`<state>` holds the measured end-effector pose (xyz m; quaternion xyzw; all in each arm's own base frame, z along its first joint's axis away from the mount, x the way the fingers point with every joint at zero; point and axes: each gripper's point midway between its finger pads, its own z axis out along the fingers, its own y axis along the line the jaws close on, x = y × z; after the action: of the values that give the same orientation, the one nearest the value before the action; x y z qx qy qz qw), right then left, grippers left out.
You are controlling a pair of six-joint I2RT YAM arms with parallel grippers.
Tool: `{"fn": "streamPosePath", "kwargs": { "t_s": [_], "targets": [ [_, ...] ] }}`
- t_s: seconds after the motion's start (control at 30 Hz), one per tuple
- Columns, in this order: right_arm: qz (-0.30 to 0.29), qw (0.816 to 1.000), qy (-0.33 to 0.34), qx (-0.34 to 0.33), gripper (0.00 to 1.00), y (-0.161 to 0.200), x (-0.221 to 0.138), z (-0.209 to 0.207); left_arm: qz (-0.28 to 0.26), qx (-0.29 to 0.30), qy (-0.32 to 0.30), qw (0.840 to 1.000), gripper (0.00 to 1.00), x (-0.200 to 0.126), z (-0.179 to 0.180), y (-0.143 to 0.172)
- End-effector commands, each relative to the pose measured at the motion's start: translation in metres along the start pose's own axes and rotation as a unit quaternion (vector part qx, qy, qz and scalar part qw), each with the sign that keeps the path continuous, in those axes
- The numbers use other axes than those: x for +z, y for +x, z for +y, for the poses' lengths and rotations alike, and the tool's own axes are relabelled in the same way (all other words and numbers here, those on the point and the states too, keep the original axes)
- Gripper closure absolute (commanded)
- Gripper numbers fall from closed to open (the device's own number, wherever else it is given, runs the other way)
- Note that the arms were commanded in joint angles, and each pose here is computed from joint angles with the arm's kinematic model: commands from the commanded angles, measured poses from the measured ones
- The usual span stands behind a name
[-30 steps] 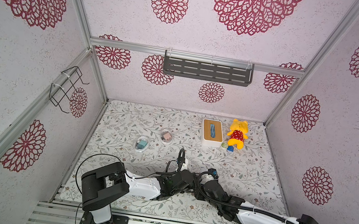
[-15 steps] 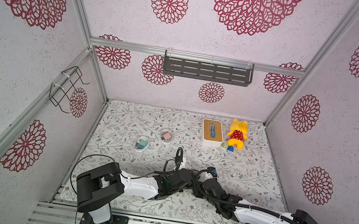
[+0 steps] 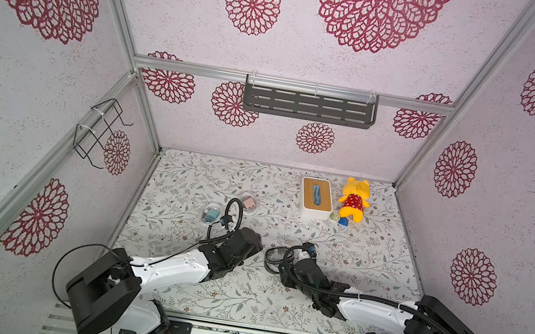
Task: Pack away charging kits
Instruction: Place the plug in the storage bag.
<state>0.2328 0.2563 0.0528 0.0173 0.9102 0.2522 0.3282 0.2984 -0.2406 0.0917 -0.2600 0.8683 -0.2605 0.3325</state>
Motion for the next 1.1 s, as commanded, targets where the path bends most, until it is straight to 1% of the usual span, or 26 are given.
{"fn": "streamPosePath", "kwargs": {
  "t_s": [0.0, 0.07, 0.13, 0.23, 0.33, 0.4, 0.53, 0.63, 0.8, 1.07],
  "targets": [
    [-0.028, 0.999, -0.013, 0.022, 0.6, -0.018, 0.003, 0.01, 0.024, 0.043, -0.016, 0.999, 0.37, 0.018, -0.007, 0.009],
    [-0.027, 0.999, -0.01, 0.024, 0.6, -0.018, 0.005, 0.009, 0.031, 0.051, -0.029, 0.998, 0.38, 0.033, -0.009, 0.01],
    [-0.026, 0.999, -0.008, 0.025, 0.6, -0.019, 0.006, 0.009, 0.043, 0.049, -0.029, 0.997, 0.39, 0.049, -0.01, 0.013],
    [-0.029, 0.999, -0.005, 0.027, 0.6, -0.021, 0.006, 0.006, 0.057, 0.051, -0.028, 0.997, 0.42, 0.067, -0.013, 0.016],
    [-0.033, 0.999, -0.002, 0.033, 0.59, -0.025, 0.006, 0.003, 0.07, 0.061, -0.025, 0.995, 0.45, 0.074, -0.018, 0.022],
    [-0.034, 0.999, -0.002, 0.036, 0.59, -0.027, 0.007, 0.002, 0.075, 0.063, -0.016, 0.995, 0.45, 0.076, -0.021, 0.025],
    [-0.031, 0.999, -0.006, 0.038, 0.59, -0.027, 0.01, 0.005, 0.095, 0.058, 0.014, 0.994, 0.45, 0.087, -0.026, 0.039],
    [-0.031, 0.999, -0.004, 0.042, 0.59, -0.028, 0.013, 0.005, 0.111, 0.055, 0.017, 0.992, 0.48, 0.097, -0.024, 0.048],
    [-0.033, 0.998, -0.004, 0.047, 0.59, -0.033, 0.016, 0.008, 0.125, 0.039, 0.033, 0.991, 0.51, 0.1, -0.024, 0.057],
    [-0.042, 0.996, -0.001, 0.075, 0.58, -0.039, 0.017, 0.006, 0.133, 0.032, 0.074, 0.988, 0.51, 0.085, -0.045, 0.079]
  ]
}}
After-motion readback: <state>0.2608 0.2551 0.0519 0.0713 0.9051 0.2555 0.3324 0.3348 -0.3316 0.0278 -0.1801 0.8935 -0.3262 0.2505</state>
